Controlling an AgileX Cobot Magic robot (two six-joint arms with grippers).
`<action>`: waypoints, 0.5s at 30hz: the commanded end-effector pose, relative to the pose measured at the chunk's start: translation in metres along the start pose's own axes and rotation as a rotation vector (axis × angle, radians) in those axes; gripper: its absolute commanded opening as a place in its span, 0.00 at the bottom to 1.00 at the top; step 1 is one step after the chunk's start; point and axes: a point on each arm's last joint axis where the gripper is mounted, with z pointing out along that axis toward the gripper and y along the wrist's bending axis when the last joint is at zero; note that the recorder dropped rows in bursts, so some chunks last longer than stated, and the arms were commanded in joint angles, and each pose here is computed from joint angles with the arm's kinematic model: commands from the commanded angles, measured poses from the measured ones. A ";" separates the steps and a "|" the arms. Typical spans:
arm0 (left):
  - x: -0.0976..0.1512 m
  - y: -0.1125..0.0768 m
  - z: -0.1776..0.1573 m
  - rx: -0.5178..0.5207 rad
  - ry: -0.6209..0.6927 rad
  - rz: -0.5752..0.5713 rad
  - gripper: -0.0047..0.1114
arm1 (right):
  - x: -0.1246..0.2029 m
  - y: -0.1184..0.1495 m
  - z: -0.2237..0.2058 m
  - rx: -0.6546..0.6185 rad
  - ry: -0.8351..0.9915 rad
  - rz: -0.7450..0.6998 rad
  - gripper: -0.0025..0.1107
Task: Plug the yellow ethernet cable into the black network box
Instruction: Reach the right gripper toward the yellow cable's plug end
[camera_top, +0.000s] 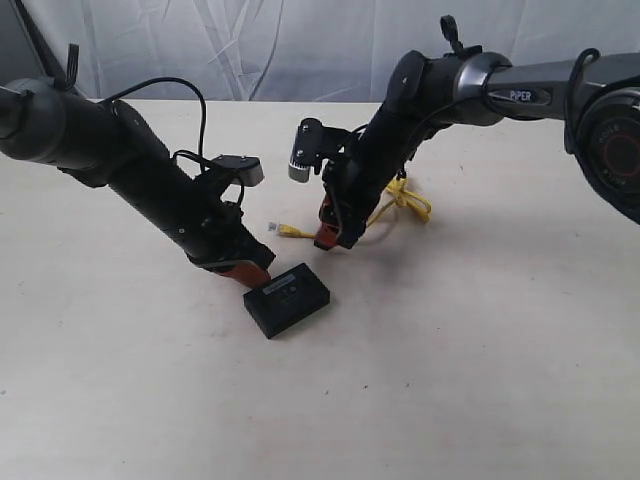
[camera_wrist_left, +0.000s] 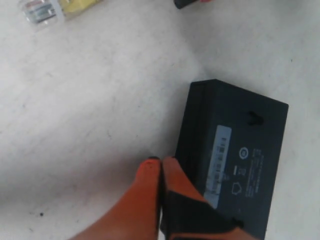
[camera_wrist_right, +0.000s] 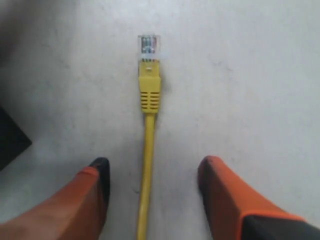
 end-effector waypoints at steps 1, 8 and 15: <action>-0.001 -0.001 0.001 0.002 -0.003 -0.007 0.04 | -0.007 0.001 0.005 0.023 -0.015 -0.016 0.50; -0.001 -0.001 0.001 0.002 -0.003 -0.007 0.04 | -0.012 -0.001 0.020 0.097 -0.018 -0.036 0.45; -0.001 -0.001 0.001 0.002 -0.003 -0.007 0.04 | -0.007 0.005 0.029 0.033 0.010 -0.036 0.10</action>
